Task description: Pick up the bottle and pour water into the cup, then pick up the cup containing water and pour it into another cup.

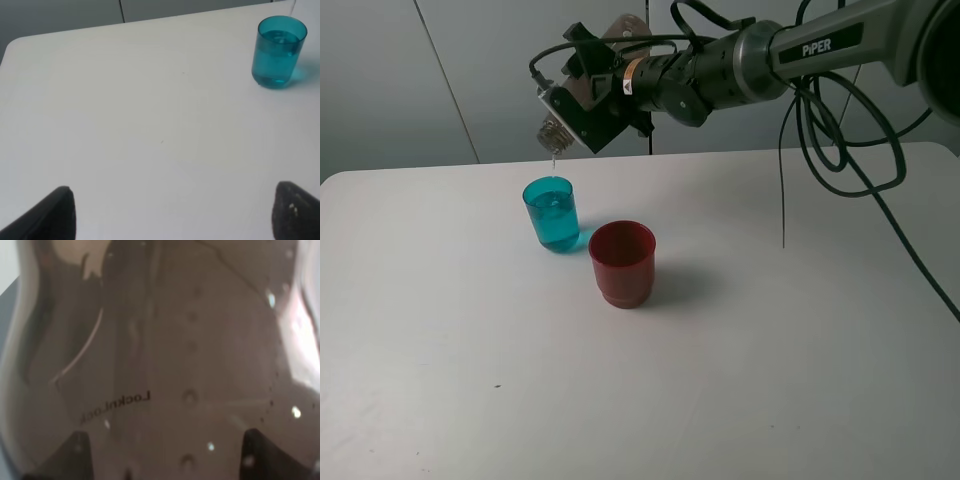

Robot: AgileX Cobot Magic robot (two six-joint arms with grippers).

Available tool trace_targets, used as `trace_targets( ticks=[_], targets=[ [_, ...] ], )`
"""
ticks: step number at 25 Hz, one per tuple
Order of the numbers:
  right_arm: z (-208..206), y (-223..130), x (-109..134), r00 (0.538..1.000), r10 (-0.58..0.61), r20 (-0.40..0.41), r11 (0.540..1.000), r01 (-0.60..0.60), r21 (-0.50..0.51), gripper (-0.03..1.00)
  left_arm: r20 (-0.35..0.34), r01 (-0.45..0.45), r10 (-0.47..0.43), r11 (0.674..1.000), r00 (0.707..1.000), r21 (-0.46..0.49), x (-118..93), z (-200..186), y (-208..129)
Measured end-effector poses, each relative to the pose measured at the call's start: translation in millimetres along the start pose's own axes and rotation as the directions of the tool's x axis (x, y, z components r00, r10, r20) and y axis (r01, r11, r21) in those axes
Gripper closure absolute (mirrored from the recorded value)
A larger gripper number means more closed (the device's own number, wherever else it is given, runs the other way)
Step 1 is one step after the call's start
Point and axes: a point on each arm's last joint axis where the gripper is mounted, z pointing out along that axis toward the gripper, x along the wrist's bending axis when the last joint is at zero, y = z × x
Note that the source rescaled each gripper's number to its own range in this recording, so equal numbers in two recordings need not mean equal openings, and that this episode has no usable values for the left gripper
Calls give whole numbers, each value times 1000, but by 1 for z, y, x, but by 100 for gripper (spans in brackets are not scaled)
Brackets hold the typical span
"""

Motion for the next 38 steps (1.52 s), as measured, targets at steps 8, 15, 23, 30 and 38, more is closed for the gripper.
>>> trace_targets(
  ticks=[8,15,23,30,38],
  targets=[
    [-2,-1,4,969,239,-62,971,-238,19,97,0,2,-2,1000,1000,0,0,0,0],
    [-11,-8,-9,847,529,-52,849,-527,47,97,0,2,-2,1000,1000,0,0,0,0],
    [-19,-23,-17,345,938,17,344,-938,45,97,0,0,0,1000,1000,0,0,0,0],
    [-34,-56,-25,-134,985,105,-135,-991,-2,97,0,0,0,1000,1000,0,0,0,0],
    [-43,-88,-5,-329,923,200,-340,-940,24,97,0,0,0,1000,1000,0,0,0,0]
  ],
)
